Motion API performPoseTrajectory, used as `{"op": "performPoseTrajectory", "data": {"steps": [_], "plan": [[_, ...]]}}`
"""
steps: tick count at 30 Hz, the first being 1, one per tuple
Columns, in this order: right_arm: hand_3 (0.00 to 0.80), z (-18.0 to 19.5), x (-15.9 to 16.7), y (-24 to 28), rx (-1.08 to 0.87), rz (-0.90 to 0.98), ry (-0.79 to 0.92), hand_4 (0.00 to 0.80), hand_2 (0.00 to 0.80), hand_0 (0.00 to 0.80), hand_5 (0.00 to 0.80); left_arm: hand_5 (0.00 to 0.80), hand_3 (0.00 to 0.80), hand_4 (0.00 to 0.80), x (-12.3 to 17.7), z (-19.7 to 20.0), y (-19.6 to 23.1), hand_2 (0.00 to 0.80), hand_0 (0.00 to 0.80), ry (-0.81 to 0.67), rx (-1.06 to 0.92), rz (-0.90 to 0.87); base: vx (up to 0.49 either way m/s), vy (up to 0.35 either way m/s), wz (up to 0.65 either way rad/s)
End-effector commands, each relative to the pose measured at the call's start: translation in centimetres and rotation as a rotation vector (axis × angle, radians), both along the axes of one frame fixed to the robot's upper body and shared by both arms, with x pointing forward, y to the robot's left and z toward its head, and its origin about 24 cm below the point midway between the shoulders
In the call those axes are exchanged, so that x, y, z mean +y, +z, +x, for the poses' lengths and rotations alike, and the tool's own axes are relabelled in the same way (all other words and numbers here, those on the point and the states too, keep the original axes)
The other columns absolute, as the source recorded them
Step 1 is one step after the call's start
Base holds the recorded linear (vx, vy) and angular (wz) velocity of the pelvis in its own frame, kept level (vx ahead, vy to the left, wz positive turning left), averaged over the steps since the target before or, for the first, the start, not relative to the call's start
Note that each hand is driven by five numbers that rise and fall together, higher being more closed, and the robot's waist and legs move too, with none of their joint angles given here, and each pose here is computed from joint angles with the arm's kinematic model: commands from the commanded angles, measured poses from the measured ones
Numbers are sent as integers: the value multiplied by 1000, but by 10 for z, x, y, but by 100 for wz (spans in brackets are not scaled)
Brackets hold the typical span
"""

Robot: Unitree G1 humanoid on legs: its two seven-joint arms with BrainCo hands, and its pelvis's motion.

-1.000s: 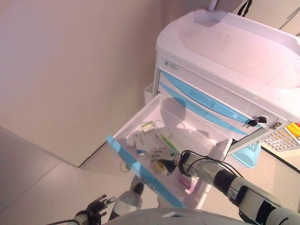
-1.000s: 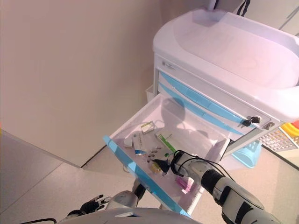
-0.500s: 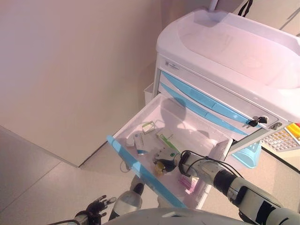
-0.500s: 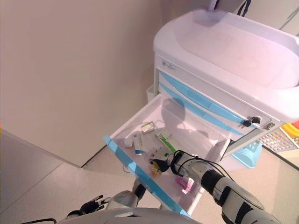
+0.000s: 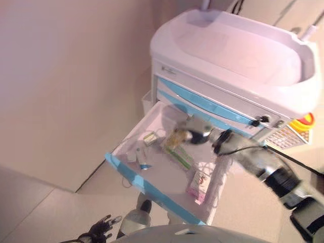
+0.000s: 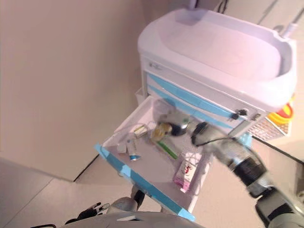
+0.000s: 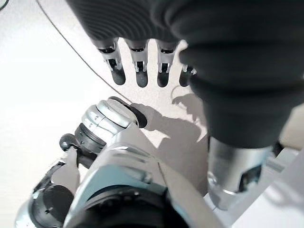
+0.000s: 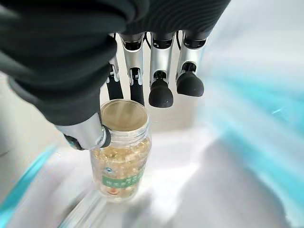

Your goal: Open the drawer and pick up the medicine

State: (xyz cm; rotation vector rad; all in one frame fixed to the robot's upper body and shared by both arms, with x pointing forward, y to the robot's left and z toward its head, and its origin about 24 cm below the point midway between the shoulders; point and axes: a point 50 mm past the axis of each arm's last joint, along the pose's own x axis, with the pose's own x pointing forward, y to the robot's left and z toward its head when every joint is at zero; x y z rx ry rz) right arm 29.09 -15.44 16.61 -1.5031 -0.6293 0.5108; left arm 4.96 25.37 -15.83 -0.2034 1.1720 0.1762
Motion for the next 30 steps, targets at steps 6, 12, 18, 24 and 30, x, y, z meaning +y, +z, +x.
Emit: {"op": "performPoseTrajectory", "data": {"steps": [6, 12, 18, 24, 30], "plan": [[800, -10, -45, 151, -424, 604, -3, 800, 800, 800, 800, 0, 0, 0, 3, 0, 0, 0, 0, 53, -14, -20, 51, 52, -17], [800, 13, -77, 171, -437, 668, -223, 800, 800, 800, 800, 0, 0, 0, 3, 0, -1, 0, 0, 26, 16, -24, 51, 37, 2], [800, 42, -102, 180, -476, 429, -485, 800, 800, 800, 800, 0, 0, 0, 8, 6, 1, 0, 0, -14, 45, -6, 52, 10, 13], [800, 66, -113, 177, -354, 212, -663, 800, 800, 800, 800, 0, 0, 0, 12, 7, 3, 0, 0, -33, 69, 11, 38, 19, 15], [800, 78, -129, 179, -242, 73, -805, 800, 800, 800, 800, 0, 0, 0, 16, 10, 5, 0, 0, -44, 72, 21, 35, 12, 19]]}}
